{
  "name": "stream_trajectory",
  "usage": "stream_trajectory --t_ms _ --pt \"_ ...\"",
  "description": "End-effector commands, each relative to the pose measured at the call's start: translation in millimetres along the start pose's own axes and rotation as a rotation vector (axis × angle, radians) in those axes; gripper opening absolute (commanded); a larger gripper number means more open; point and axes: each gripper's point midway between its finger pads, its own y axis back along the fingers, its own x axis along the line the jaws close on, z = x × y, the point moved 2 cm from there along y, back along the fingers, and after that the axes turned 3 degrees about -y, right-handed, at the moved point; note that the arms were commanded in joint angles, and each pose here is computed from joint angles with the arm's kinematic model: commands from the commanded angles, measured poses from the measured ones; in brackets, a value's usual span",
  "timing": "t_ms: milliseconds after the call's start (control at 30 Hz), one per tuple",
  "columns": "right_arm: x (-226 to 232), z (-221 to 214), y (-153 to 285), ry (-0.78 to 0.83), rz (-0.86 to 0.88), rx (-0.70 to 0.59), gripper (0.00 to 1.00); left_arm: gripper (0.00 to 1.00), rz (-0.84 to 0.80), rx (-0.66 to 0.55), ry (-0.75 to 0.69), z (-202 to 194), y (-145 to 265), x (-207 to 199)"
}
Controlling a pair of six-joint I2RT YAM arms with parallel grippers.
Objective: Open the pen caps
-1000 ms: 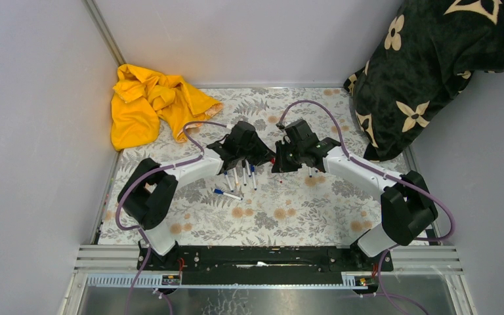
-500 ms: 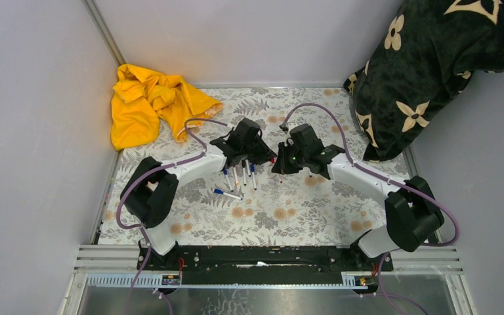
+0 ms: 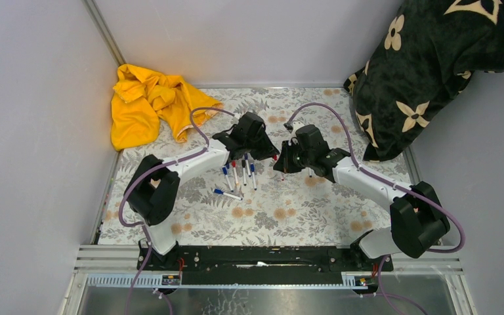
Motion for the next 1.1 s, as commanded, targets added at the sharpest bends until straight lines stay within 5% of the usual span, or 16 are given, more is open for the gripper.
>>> stream_trajectory --t_ms 0,400,1067 --pt "-2.7 -57.3 22.9 -0.028 0.014 0.228 0.0 0.0 0.155 -0.313 0.011 88.9 3.2 42.6" --pt "-4.7 -68.6 33.8 -0.058 0.033 0.173 0.0 0.0 0.206 -0.369 0.186 103.4 12.5 66.8" --pt "-17.2 -100.9 47.8 -0.083 0.02 0.2 0.0 0.0 0.241 -0.444 0.282 136.5 32.0 91.9"
